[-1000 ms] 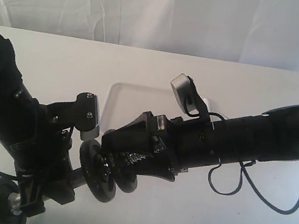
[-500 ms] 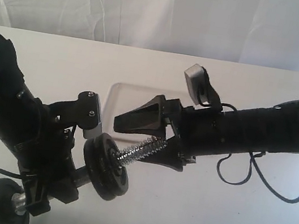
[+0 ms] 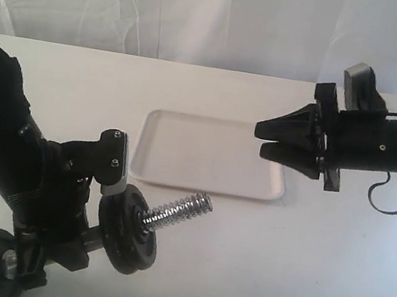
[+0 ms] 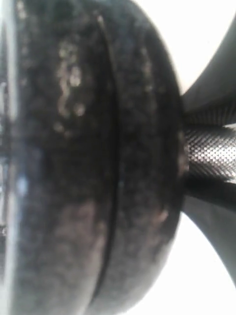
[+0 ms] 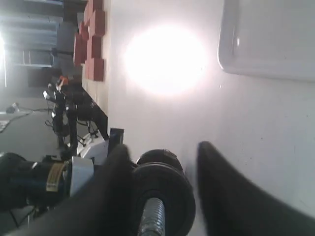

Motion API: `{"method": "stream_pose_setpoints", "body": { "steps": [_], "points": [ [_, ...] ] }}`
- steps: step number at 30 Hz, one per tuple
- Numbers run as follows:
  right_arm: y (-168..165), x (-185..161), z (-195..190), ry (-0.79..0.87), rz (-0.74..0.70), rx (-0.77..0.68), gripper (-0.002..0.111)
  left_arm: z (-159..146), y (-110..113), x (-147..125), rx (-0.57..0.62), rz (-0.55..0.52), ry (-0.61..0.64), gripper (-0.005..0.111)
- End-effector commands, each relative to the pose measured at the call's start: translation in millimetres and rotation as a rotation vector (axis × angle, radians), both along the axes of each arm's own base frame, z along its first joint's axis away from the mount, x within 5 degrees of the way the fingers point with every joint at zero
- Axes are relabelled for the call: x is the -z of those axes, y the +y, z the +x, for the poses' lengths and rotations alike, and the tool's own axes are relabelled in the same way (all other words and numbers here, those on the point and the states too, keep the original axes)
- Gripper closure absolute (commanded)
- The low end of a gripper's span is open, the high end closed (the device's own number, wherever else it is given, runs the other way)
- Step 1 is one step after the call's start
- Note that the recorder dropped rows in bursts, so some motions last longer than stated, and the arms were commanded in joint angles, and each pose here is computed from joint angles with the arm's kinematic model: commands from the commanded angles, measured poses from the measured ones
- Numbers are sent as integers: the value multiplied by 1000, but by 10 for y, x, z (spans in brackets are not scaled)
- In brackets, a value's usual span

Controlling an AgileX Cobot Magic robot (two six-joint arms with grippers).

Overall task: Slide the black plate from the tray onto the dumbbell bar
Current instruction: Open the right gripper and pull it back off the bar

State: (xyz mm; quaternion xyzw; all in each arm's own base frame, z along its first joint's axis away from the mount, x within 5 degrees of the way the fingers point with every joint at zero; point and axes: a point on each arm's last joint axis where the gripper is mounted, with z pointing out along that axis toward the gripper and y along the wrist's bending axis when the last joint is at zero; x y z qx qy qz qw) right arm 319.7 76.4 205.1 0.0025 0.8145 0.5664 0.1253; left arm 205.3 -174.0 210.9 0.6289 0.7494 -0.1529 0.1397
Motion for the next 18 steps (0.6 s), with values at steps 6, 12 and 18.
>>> {"method": "stream_pose_setpoints", "body": {
  "steps": [6,12,18],
  "points": [
    [-13,-673,-175,-268,3,-10,108,-36,-35,-104,62,-94,-65,107],
    [356,-919,-475,-391,-16,-174,108,5,-70,52,111,-68,-35,107],
    [565,-914,-573,-392,-6,-256,108,15,-80,95,121,-63,-25,107]
  ]
}}
